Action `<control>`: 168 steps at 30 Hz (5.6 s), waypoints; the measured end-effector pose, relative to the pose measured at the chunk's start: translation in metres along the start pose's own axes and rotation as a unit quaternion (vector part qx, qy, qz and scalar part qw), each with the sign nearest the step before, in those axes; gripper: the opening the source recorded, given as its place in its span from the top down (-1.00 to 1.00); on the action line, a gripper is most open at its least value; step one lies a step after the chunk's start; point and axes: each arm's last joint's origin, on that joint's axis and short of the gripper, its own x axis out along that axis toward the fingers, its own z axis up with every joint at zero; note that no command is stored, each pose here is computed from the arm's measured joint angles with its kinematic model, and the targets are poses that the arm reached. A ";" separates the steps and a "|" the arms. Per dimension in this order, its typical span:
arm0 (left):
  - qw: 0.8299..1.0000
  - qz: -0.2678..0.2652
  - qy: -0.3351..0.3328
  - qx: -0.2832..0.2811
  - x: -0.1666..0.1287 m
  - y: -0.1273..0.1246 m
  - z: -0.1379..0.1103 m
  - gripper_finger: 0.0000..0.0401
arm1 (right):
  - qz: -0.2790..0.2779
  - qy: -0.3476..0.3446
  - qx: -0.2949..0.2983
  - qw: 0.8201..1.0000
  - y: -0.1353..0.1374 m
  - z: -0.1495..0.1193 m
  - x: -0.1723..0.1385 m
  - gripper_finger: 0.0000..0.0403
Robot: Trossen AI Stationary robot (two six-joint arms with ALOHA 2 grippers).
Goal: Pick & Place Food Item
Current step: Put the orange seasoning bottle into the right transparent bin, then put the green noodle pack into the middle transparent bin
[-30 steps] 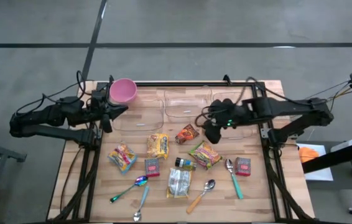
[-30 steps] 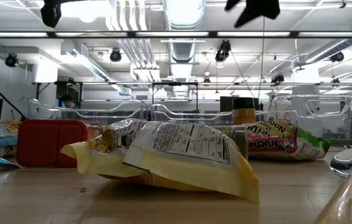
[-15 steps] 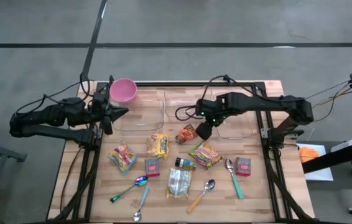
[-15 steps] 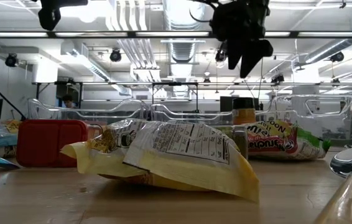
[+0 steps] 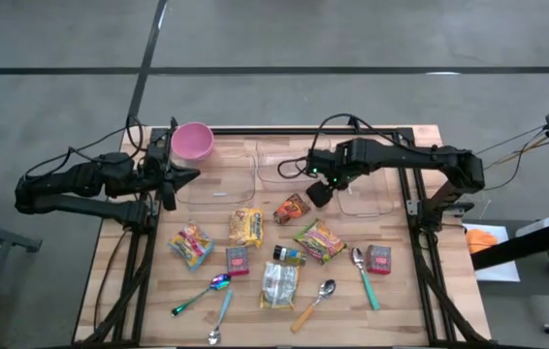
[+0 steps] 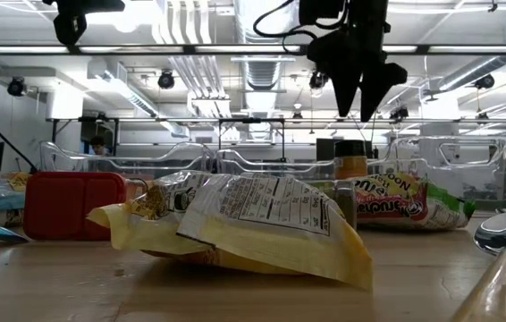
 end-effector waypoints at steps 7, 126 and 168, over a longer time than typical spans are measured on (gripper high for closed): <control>1.000 -0.001 -0.002 -0.005 0.000 0.000 0.000 0.91 | 0.008 0.007 -0.006 1.000 0.000 0.004 0.005 -0.33; 0.999 -0.008 0.012 -0.038 0.000 0.000 -0.001 0.91 | -0.074 0.044 -0.029 0.996 -0.161 0.027 0.034 0.04; 0.999 -0.005 0.017 -0.040 0.000 0.001 -0.003 0.91 | -0.047 0.027 0.010 0.998 -0.168 0.026 0.031 -0.50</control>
